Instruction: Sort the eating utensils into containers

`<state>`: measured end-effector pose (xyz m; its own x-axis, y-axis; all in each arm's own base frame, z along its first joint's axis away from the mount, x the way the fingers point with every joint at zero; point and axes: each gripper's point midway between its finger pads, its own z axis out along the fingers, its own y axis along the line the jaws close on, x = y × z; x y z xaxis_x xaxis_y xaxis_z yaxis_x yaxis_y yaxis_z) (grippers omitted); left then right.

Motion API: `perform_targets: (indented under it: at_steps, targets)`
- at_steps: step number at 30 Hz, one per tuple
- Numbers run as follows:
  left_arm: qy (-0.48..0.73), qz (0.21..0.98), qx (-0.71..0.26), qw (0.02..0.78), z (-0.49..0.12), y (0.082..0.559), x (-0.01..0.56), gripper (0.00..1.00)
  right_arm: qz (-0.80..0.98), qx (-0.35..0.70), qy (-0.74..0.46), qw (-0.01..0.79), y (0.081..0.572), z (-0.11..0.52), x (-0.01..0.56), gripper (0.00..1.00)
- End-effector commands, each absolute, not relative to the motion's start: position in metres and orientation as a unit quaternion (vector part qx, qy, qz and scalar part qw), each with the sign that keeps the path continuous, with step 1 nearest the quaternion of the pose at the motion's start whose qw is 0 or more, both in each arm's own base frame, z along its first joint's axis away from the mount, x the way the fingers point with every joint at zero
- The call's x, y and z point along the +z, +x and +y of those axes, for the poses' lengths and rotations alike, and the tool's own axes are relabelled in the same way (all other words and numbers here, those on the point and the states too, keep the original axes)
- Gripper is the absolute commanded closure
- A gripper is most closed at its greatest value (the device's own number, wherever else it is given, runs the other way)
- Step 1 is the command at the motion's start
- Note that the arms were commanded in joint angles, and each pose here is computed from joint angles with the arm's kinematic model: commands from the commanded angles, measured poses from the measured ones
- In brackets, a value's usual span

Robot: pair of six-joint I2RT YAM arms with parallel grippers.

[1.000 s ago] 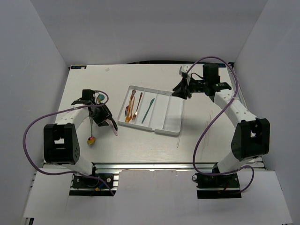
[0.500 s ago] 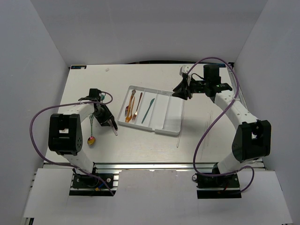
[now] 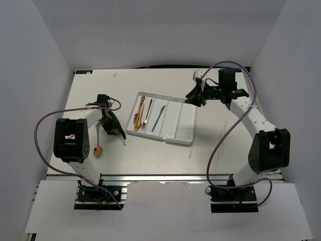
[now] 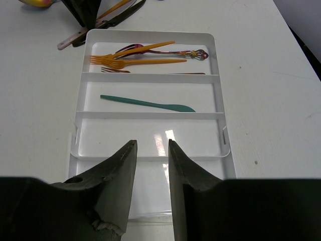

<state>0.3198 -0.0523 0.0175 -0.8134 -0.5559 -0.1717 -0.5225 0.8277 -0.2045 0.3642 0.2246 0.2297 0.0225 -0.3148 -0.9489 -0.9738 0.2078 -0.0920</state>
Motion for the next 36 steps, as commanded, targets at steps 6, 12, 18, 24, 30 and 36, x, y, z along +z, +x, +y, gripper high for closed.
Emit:
perform_targets:
  at_steps: [6, 12, 18, 24, 30, 36]
  targets:
    - [-0.266, 0.957, -0.047, 0.109, -0.050, 0.325, 0.009, 0.59, 0.592, 0.341, -0.534, 0.499, 0.358, 0.223, 0.250, 0.62]
    - [-0.251, 0.963, -0.011, 0.094, -0.044, 0.317, 0.000, 0.65, 0.591, 0.338, -0.534, 0.502, 0.357, 0.222, 0.253, 0.62]
    - [-0.247, 0.966, 0.003, 0.082, -0.039, 0.302, -0.006, 0.68, 0.592, 0.339, -0.532, 0.501, 0.357, 0.221, 0.252, 0.62]
    - [-0.240, 0.967, -0.013, 0.080, -0.046, 0.298, -0.004, 0.82, 0.590, 0.340, -0.532, 0.503, 0.357, 0.222, 0.256, 0.62]
    - [-0.233, 0.961, -0.048, 0.141, -0.053, 0.313, 0.039, 0.94, 0.589, 0.338, -0.533, 0.505, 0.355, 0.221, 0.258, 0.62]
    - [-0.231, 0.950, -0.098, 0.187, -0.065, 0.317, 0.088, 1.00, 0.590, 0.339, -0.533, 0.503, 0.353, 0.221, 0.257, 0.62]
